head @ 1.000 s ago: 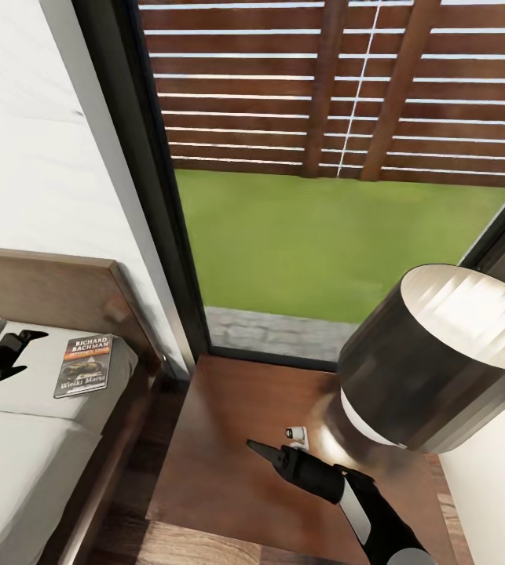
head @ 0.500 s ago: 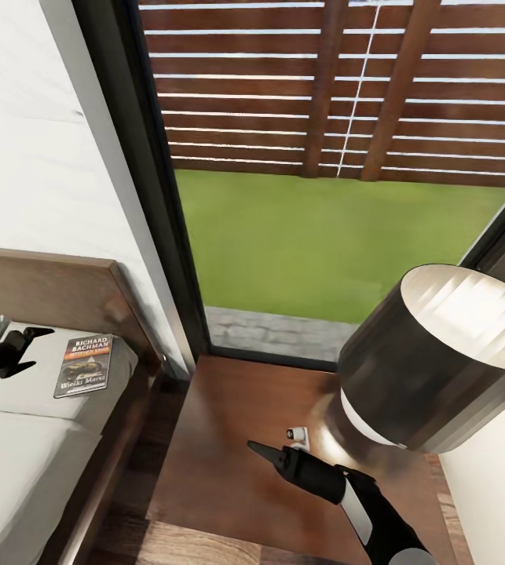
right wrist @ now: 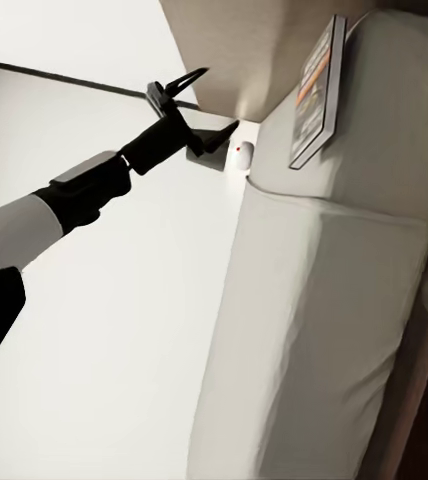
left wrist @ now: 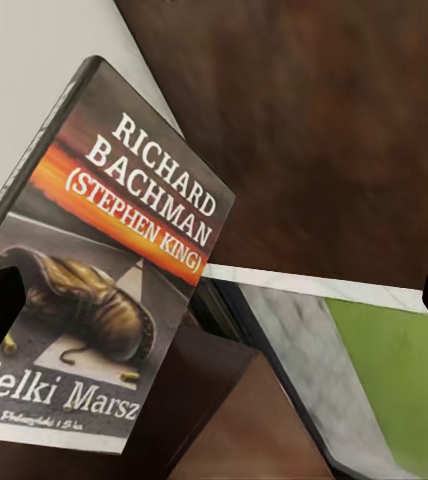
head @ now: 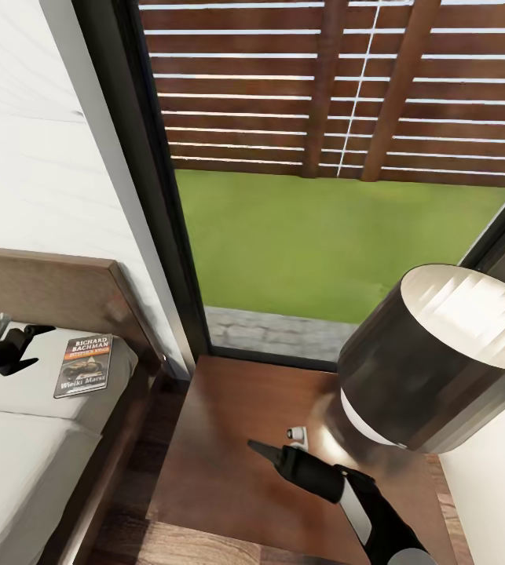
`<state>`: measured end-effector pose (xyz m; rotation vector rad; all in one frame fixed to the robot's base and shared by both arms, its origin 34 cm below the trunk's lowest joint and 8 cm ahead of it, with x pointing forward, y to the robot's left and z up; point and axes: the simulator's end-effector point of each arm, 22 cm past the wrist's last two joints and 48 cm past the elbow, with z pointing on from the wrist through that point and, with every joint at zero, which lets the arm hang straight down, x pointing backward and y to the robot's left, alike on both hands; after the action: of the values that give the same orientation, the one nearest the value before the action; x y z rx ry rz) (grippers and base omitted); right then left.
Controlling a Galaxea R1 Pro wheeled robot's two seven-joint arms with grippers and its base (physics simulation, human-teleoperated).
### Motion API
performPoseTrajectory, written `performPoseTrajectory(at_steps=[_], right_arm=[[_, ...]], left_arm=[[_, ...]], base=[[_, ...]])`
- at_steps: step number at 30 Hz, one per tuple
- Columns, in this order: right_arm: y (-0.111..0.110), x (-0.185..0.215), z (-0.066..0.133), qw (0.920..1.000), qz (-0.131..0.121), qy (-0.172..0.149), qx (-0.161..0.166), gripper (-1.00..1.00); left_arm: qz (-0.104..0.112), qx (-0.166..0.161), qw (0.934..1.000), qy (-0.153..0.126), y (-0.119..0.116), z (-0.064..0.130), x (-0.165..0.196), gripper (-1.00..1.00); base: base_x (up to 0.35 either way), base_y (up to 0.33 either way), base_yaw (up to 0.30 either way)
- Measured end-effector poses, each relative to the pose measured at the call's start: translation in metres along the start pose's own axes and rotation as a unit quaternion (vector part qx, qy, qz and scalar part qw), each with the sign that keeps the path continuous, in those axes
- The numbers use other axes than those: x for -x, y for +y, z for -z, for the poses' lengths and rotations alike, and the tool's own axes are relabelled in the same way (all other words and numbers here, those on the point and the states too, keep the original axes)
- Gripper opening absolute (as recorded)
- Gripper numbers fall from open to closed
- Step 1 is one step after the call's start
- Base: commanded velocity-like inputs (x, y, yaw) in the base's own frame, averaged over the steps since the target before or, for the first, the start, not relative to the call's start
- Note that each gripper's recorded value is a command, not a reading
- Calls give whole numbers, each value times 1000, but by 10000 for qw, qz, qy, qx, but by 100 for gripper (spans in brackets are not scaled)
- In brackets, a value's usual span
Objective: In the bedroom, move the book from the bed onto either nightstand, and place the two sandals side by side next to the bed.
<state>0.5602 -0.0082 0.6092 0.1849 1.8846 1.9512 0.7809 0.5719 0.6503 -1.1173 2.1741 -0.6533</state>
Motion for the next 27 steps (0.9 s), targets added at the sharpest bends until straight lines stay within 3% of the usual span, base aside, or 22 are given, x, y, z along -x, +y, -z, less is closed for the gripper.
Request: performPoseTrajectory(at_steps=[15, 27], right_arm=[[-9, 5, 4, 9996, -119, -236, -133, 100], [-37, 4, -2, 9960, -300, -385, -743, 100]], left_arm=[[50, 53, 10000, 53, 7, 1, -4, 100], [-5, 108, 9999, 111, 12, 2, -6, 100]], base=[[0, 0, 0], [0, 0, 0]])
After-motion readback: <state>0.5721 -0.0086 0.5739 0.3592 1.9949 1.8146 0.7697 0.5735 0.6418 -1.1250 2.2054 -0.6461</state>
